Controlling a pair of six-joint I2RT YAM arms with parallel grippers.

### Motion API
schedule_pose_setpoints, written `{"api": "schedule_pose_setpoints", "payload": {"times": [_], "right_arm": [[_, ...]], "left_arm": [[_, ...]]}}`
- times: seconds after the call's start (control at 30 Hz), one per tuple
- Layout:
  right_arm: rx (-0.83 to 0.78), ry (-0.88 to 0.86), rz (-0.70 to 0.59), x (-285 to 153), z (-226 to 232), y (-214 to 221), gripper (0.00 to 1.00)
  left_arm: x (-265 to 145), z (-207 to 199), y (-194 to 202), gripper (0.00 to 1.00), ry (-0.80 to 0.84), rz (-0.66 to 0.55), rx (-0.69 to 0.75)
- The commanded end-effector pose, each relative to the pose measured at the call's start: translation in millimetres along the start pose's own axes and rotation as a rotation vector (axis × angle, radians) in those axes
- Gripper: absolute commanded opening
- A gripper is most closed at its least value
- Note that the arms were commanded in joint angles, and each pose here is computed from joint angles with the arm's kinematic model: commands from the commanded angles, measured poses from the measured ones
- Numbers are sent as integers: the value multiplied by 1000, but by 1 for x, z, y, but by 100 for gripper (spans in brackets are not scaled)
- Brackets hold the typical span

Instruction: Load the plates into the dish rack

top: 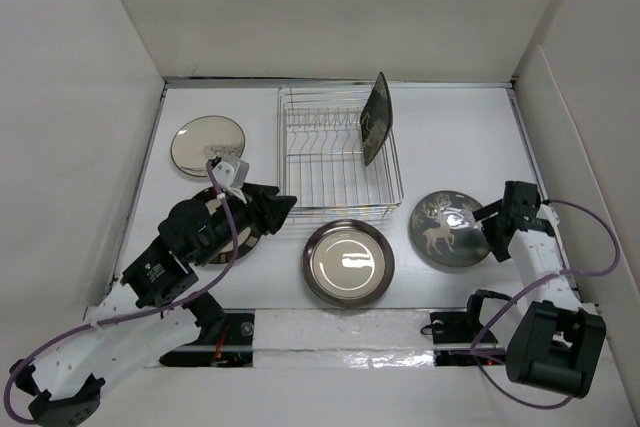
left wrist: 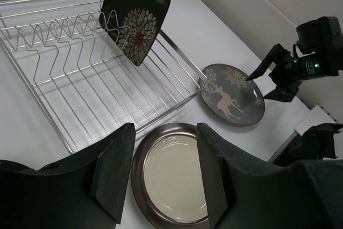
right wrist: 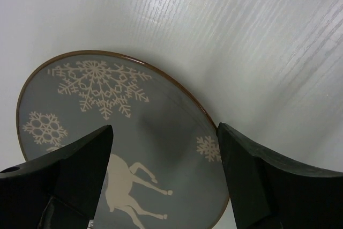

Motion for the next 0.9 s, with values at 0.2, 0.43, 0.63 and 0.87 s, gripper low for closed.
{"api": "schedule_pose_setpoints", "payload": {"times": [0.2, 0.43, 0.63, 0.87], "right_arm": [[-20, 56, 206, 5, -12, 58, 85], [17, -46, 51, -9, 12, 21, 81], [21, -67, 89, -8, 4, 30, 81], [-10, -45, 163, 7, -1, 44, 69]], "left_arm": [[-5, -5, -16, 47, 14, -65, 4], [-4, -5, -14, 47, 11, -58, 5], [-1, -5, -12, 47, 11, -47, 6], [1, -5, -8, 47, 11, -33, 7]]}}
Point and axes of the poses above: each gripper's point midway between its finger pads, its own x axis out along the fingers, its own z axis along the line the jaws close on, y = z × x, the point moved 1 cm from there along -x, back along the fingers, and after that the axes turned 7 degrees about x, right-handed, at the moved point
